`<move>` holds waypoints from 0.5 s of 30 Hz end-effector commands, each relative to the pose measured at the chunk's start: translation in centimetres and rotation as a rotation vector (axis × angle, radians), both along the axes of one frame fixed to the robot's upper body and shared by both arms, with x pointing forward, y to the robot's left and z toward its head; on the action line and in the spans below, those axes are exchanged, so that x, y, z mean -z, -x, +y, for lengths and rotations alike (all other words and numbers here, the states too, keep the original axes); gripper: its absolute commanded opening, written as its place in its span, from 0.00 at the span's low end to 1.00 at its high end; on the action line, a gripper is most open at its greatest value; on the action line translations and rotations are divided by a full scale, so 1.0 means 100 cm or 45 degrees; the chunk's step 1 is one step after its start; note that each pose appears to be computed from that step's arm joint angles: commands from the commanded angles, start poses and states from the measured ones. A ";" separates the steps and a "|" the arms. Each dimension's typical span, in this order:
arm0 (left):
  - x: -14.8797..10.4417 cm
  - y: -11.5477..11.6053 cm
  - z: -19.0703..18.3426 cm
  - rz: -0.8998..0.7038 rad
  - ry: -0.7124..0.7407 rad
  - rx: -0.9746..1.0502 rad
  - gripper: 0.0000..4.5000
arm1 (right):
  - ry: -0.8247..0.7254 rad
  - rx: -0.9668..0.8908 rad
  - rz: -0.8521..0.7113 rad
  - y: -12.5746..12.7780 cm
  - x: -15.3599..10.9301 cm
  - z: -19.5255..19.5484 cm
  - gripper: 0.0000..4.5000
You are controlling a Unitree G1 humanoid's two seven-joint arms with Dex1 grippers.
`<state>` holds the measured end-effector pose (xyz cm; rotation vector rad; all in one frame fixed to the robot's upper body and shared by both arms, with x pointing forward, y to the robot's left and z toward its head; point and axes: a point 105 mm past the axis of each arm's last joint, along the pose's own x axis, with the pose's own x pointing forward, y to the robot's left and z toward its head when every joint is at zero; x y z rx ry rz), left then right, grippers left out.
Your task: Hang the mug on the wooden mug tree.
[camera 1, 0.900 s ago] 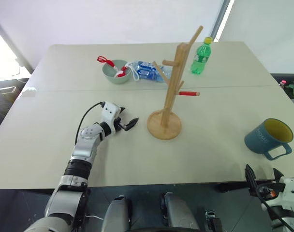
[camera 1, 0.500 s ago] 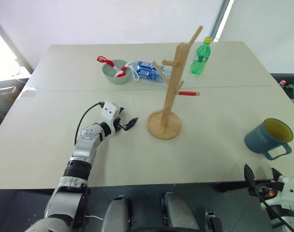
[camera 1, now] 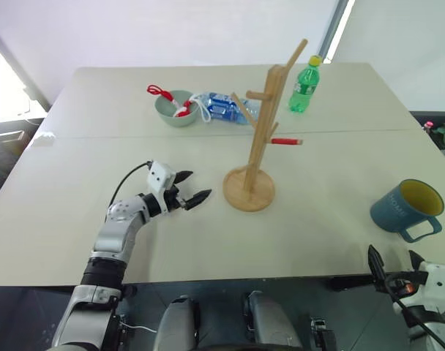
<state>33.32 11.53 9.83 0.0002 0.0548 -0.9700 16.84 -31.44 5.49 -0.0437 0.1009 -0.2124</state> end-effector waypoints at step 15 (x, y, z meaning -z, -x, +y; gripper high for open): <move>-0.031 0.097 -0.080 0.017 0.009 0.831 1.00 | 0.148 0.232 -0.075 -0.002 -0.021 -0.030 0.98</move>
